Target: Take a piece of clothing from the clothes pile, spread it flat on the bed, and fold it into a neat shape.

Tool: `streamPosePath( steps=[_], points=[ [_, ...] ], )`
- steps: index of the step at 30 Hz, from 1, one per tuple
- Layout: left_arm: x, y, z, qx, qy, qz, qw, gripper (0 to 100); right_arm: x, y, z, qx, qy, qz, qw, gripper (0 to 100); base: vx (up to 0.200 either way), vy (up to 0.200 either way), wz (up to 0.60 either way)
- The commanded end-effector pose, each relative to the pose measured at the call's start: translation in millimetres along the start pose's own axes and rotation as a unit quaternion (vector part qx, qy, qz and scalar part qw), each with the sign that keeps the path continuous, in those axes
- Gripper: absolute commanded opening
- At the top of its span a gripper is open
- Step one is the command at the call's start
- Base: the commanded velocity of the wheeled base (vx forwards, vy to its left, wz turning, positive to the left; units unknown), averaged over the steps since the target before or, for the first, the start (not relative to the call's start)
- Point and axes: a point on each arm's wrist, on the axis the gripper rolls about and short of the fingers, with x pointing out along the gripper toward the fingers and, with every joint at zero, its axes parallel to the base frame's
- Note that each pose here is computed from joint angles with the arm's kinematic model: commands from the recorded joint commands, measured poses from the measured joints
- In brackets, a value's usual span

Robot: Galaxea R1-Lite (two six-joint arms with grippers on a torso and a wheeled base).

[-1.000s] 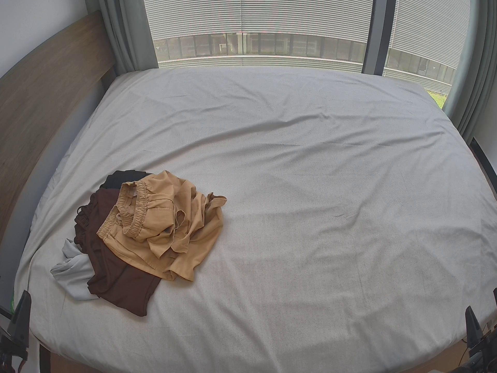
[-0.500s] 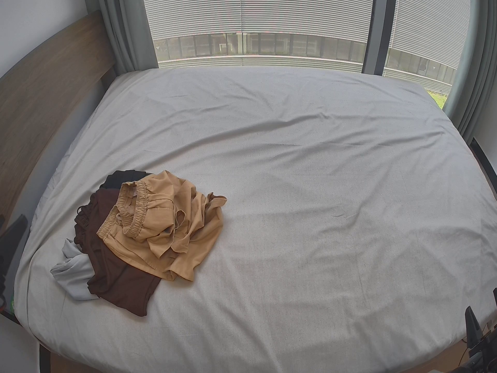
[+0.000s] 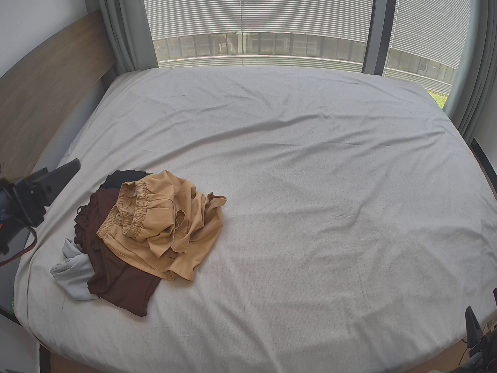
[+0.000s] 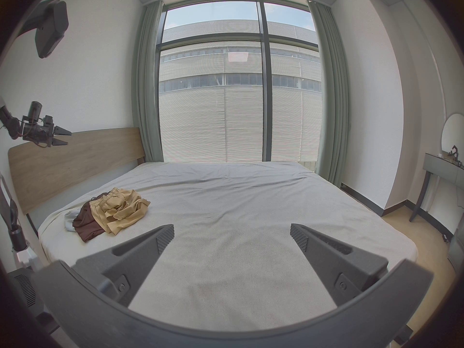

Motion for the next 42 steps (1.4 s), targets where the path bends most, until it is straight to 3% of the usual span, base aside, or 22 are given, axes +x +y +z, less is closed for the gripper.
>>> streamPosePath(
  steps=[1,15,20,42],
  points=[
    [41,7,-15,-0.010,0.050,0.001,0.9987,100,0,0,-5,0.001,0.002,0.000,1.0000,100,0.000,0.000,0.00],
    [75,14,-36,-0.064,0.108,-0.009,0.9920,100,0,0,-5,0.002,0.002,0.000,1.0000,100,0.000,0.000,0.00],
    [90,25,-45,-0.069,0.121,0.010,0.9902,100,0,0,-5,0.002,0.002,-0.001,1.0000,100,0.000,0.000,0.00],
    [178,77,-101,-0.089,0.138,0.022,0.9861,100,0,0,-5,0.002,0.002,-0.001,1.0000,100,0.000,0.000,0.00]
  ],
)
